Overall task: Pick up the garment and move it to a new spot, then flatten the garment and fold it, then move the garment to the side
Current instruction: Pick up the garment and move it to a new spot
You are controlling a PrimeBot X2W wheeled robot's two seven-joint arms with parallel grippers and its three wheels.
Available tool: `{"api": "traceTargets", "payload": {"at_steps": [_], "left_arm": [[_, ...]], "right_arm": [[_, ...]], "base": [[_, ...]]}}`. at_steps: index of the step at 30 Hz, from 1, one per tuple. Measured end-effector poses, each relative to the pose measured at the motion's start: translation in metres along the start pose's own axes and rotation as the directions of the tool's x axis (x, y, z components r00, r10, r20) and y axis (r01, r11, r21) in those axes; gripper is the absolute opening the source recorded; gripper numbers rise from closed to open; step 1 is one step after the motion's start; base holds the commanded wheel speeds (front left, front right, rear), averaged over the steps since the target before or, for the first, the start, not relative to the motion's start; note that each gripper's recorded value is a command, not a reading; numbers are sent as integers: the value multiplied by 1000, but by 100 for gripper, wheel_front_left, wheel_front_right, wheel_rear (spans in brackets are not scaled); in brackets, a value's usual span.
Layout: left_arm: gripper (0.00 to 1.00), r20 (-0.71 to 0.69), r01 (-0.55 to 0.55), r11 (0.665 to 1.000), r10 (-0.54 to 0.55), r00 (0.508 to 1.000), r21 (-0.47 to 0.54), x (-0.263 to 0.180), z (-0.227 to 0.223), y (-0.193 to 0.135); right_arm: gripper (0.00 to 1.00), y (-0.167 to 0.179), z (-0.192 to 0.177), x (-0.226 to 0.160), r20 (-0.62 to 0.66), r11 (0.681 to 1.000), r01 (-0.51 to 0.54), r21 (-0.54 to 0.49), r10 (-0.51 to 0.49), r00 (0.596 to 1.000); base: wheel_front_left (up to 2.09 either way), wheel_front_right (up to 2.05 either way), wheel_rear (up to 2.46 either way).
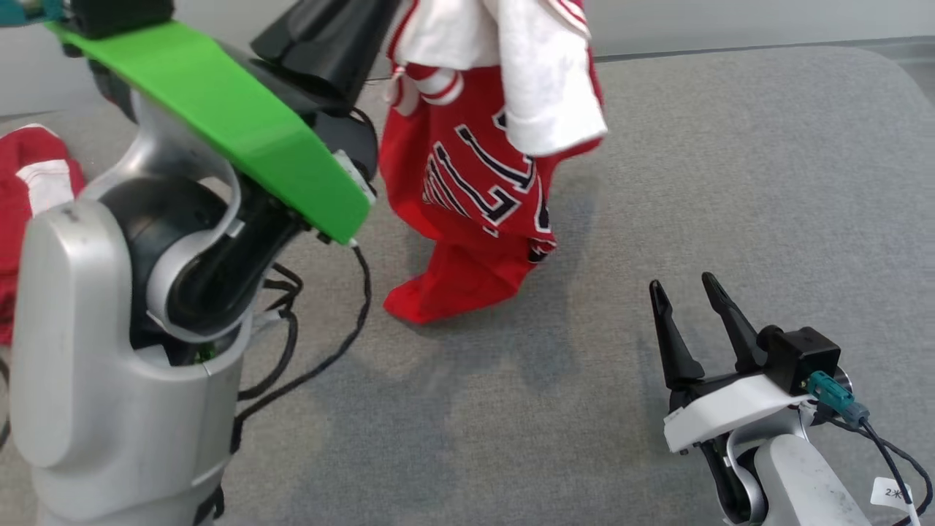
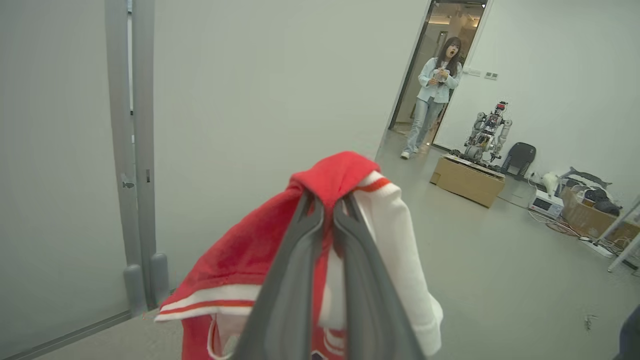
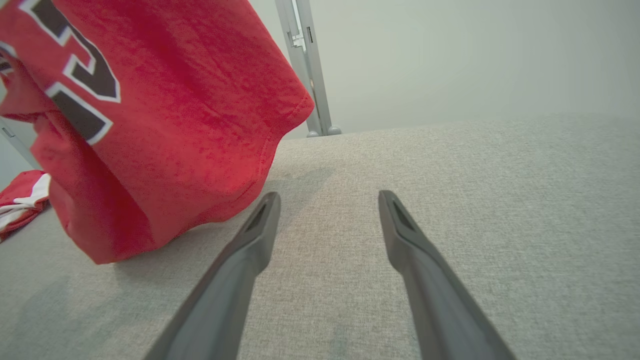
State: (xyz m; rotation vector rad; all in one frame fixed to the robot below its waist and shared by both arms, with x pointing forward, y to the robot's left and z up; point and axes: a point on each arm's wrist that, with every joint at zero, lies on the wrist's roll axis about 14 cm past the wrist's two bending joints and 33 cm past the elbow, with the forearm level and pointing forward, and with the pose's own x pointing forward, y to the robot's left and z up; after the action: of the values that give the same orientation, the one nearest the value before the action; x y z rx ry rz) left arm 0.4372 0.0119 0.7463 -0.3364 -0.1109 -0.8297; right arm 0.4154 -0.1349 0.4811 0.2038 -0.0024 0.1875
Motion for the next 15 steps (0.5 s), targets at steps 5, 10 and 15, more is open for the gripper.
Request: {"api": "traceTargets", "payload": {"at_steps": [5, 10, 15], "left_arm": [[0, -75, 87, 994, -92, 993, -67, 15, -33, -27], [0, -226, -16, 993, -12, 974, -120, 19, -99, -1], [0, -417, -162, 980, 102, 903, -112, 9, -192, 47]], "right_arm": [[100, -20, 6, -13, 13, 998, 68, -2, -68, 998], [100, -33, 5, -27, 5, 993, 117, -3, -117, 993], [100, -39, 1, -31, -9, 991, 136, -8, -136, 991]], "base": [[0, 0, 0], [0, 0, 0], [0, 0, 0]]}}
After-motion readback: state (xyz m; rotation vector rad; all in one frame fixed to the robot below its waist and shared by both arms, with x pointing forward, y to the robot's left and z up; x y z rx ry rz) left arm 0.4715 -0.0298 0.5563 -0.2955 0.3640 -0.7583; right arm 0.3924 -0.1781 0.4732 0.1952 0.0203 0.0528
